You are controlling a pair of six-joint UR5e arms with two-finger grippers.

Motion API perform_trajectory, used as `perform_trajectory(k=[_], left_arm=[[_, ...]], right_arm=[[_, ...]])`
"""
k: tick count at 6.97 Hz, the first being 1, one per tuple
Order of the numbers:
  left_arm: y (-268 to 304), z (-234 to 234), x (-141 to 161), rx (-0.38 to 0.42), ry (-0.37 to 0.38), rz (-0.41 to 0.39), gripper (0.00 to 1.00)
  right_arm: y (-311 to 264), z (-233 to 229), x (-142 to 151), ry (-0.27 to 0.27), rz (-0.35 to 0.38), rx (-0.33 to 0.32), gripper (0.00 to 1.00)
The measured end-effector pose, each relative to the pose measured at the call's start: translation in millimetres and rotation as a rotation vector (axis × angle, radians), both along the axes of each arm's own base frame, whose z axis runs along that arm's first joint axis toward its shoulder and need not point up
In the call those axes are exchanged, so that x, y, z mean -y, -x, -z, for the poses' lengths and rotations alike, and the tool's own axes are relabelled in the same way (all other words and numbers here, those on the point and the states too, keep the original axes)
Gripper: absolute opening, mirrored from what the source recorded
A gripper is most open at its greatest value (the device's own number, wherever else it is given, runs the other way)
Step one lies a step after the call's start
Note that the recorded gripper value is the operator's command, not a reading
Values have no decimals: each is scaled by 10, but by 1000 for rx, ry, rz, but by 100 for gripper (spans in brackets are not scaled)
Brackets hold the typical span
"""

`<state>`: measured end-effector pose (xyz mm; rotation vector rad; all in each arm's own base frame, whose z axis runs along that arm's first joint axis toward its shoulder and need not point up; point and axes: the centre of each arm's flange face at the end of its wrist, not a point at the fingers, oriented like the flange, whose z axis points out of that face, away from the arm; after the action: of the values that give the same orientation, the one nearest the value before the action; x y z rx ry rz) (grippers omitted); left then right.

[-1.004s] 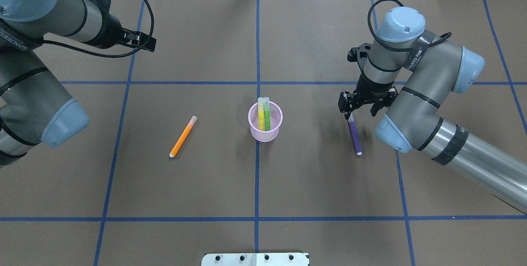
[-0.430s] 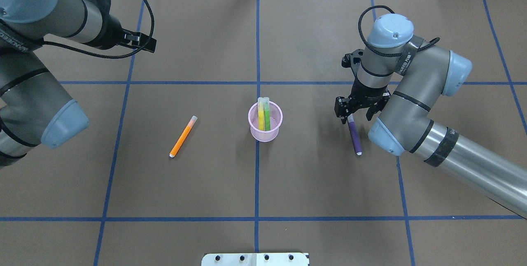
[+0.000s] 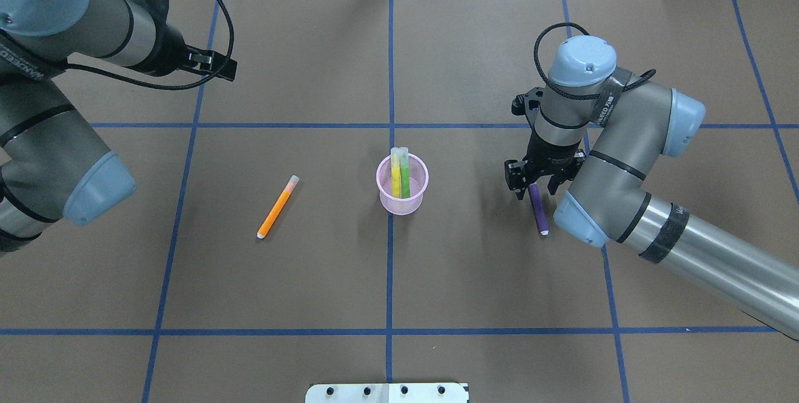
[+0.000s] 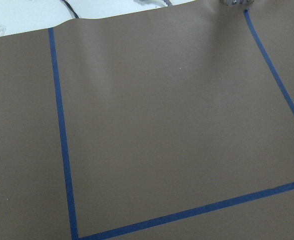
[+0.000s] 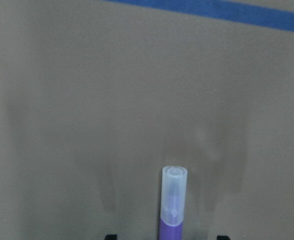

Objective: Collect pens into pen holder
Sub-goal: 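Lower the right gripper and grasp the purple marker, then carry the purple marker to the pink cup and drop it in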

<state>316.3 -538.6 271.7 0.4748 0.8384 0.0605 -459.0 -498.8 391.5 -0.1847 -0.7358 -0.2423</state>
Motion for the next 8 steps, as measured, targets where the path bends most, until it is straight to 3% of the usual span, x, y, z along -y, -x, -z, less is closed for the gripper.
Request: perform_trajectory(k=[2,3,6,8], left_arm=[[3,-5,2,1,0,0,99],[10,-3,2,0,0,1,99],[29,6,0,-1,-3,3,99],[43,24,7,3,-12,16,99]], right_arm=[[3,-39,-8,1,5,-4,7],[8,-60,-6,3,5,-7,0],[-95,46,65,3,-14,12,0],[-413,556,35,-49,-114,57,0]])
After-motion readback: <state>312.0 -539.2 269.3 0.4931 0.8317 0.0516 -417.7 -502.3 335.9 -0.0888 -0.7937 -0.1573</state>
